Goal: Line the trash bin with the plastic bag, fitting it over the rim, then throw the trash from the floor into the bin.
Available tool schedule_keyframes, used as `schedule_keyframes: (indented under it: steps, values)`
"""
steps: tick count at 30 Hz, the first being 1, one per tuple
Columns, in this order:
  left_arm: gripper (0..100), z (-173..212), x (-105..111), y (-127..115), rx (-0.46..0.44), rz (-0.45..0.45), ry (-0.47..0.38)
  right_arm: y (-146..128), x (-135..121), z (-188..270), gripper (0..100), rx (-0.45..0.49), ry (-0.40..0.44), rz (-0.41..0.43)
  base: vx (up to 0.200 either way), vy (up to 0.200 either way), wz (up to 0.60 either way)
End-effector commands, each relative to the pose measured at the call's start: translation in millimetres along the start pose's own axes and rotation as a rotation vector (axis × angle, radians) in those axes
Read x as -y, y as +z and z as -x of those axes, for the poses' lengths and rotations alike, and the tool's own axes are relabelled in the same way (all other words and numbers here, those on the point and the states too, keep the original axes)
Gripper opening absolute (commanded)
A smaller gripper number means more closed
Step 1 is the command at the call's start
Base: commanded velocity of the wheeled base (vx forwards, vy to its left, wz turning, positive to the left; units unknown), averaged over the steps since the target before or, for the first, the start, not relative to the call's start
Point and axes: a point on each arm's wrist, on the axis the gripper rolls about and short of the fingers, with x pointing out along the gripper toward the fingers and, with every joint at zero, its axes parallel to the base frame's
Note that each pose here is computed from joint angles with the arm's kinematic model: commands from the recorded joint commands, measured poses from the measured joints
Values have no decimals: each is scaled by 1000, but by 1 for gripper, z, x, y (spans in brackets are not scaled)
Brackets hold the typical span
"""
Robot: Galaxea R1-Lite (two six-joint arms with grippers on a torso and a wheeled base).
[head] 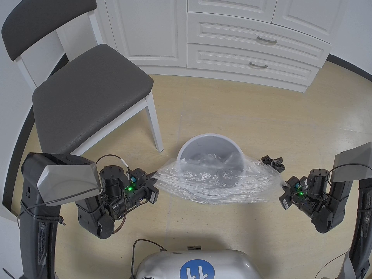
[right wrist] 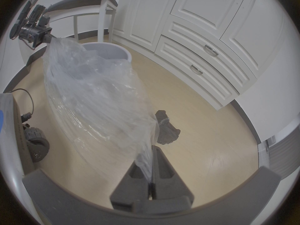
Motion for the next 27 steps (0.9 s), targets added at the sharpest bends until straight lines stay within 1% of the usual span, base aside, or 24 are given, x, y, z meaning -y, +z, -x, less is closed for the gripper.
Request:
schedule_keyframes:
  steps: [1,3,4,8,10,14,16,17,19,21,23,25,27]
  values:
    - [0,6,1,12,20,-4,-4,9,2,8,0,39,-6,4,0,0,0]
    - [0,5,1,10,18,-4,-3,6,3,8,0,29,-5,1,0,0,0]
    - [0,4,1,9,15,-3,-3,4,3,7,100,26,-4,-1,0,0,0]
    - [0,3,1,6,10,-2,-3,4,5,7,100,31,-1,-3,0,0,0]
    - [0,3,1,6,10,-2,-3,5,6,11,100,43,18,-2,0,0,0]
    - [0,3,1,5,9,-2,-2,10,9,27,100,86,77,0,0,0,0]
    - [0,2,0,4,5,-1,-1,15,12,39,100,141,138,0,0,0,0]
    - [0,2,0,4,5,-1,-1,15,12,40,100,143,142,0,0,0,0]
    - [0,2,-1,3,4,0,0,13,23,48,100,200,196,-11,0,0,0]
    - [0,2,0,2,2,0,1,10,30,49,100,221,216,-20,0,0,0]
    - [0,1,-1,0,-2,1,2,-4,47,44,100,254,259,-46,0,0,0]
    - [0,0,-2,1,1,0,4,-15,56,35,100,277,293,-64,0,0,0]
    - [0,-2,-3,-5,-9,-2,9,-34,67,23,100,307,349,-96,0,0,0]
